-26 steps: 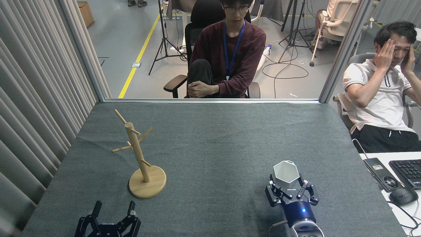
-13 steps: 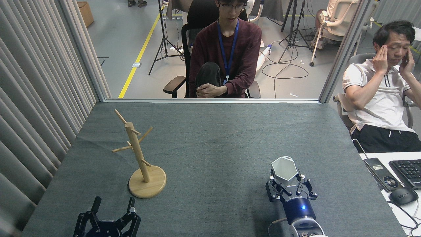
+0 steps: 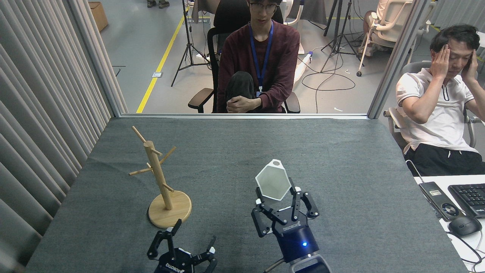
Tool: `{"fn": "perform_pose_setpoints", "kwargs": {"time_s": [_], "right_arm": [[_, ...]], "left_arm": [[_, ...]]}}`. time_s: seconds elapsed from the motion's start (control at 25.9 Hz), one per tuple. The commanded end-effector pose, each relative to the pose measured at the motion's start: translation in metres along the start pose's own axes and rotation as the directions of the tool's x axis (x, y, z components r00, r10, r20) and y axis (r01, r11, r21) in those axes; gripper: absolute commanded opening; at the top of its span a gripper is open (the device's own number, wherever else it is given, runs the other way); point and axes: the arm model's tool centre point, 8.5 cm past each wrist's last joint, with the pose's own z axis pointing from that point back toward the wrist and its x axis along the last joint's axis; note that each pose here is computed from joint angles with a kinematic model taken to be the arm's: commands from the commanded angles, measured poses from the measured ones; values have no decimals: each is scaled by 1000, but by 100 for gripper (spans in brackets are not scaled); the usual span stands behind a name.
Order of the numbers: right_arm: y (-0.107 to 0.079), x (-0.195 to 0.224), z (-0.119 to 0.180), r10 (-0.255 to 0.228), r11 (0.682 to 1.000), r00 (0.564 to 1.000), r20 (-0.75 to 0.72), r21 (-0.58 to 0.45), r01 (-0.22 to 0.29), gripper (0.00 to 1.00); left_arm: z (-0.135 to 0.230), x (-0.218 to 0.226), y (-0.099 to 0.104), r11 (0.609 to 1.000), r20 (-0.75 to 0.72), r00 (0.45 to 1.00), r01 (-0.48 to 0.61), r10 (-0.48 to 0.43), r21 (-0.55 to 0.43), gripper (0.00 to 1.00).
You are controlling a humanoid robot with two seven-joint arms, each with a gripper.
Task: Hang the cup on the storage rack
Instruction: 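Bring both grippers together and grasp the cup with the left gripper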
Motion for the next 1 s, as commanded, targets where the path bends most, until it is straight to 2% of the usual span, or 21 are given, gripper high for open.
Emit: {"fn": "perform_pose_setpoints", "kwargs": {"time_s": [0.0,0.15,0.27,0.97], "right_arm": [[-7,39,-4,-8,1000,999,53,-22,9,57],[-4,63,8,-13,1000,996,83,-7,14,58],[-4,80,12,-35,999,995,90,-5,36,58],[-1,124,46,-55,998,987,154,17,53,58]], "left_arm": [[-14,22,6,999,74,997,35,-37,17,99],[-16,27,5,999,84,996,30,-31,15,99],[-16,27,5,999,84,996,30,-31,14,99],[-16,26,7,999,80,997,21,-23,28,99]]}}
